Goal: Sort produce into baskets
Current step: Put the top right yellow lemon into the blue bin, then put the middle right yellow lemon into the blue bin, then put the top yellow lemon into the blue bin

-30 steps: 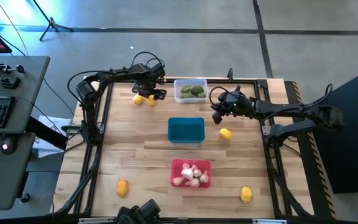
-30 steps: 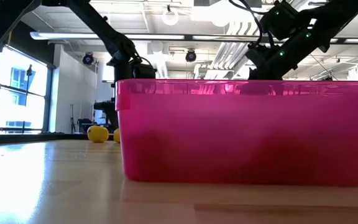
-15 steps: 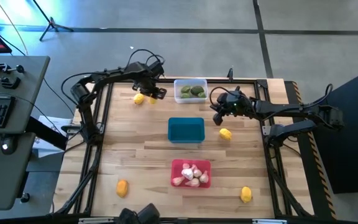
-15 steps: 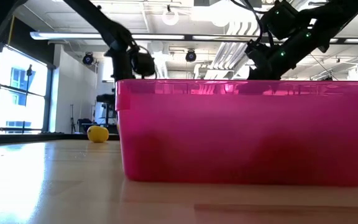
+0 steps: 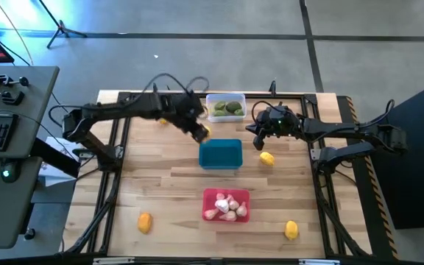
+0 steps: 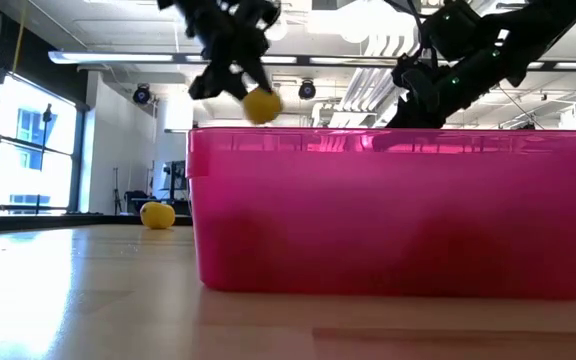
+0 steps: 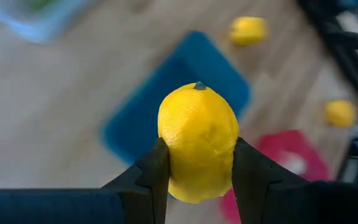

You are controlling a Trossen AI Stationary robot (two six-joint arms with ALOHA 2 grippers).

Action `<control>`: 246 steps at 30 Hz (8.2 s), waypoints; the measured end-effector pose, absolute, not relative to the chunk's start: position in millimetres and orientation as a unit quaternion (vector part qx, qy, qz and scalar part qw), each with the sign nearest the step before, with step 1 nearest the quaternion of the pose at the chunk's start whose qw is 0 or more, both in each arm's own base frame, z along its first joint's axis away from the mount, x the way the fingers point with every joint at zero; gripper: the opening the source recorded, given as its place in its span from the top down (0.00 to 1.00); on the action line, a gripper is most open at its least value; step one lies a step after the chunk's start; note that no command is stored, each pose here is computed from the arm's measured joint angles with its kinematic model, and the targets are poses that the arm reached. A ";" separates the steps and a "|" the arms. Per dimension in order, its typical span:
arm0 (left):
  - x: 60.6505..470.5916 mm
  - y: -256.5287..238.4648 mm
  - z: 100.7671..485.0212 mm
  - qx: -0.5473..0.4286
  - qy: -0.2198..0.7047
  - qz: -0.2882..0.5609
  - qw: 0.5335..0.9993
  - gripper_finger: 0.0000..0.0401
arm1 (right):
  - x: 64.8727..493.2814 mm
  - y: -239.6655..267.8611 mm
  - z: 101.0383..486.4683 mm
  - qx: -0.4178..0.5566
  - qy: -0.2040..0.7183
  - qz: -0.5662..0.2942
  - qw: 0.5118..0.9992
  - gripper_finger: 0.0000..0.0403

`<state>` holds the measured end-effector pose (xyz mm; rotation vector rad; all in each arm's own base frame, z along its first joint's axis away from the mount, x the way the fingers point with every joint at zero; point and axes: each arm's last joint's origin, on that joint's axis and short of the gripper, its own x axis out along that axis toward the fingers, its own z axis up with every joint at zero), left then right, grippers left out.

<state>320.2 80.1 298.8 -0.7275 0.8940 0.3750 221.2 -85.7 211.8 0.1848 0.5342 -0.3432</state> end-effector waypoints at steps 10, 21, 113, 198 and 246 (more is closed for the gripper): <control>364.2 24.0 251.6 -0.389 0.417 0.265 0.778 0.73 | 216.6 -96.7 211.9 0.103 0.258 -0.185 0.942 1.00; 384.9 35.8 197.6 -0.428 0.435 0.335 0.718 0.73 | 214.7 -97.6 209.7 0.116 0.269 -0.190 0.937 1.00; 227.1 89.2 200.7 -0.290 0.214 0.274 0.892 1.00 | 218.1 -22.3 153.4 0.224 0.600 -0.191 0.743 0.70; 145.1 127.5 226.1 -0.318 0.335 0.413 0.785 0.82 | 375.4 -165.9 244.7 0.138 0.320 -0.165 0.923 1.00; 163.3 189.1 180.3 -0.315 0.424 0.372 0.763 0.68 | 310.4 -180.8 274.3 0.127 0.281 -0.248 0.918 1.00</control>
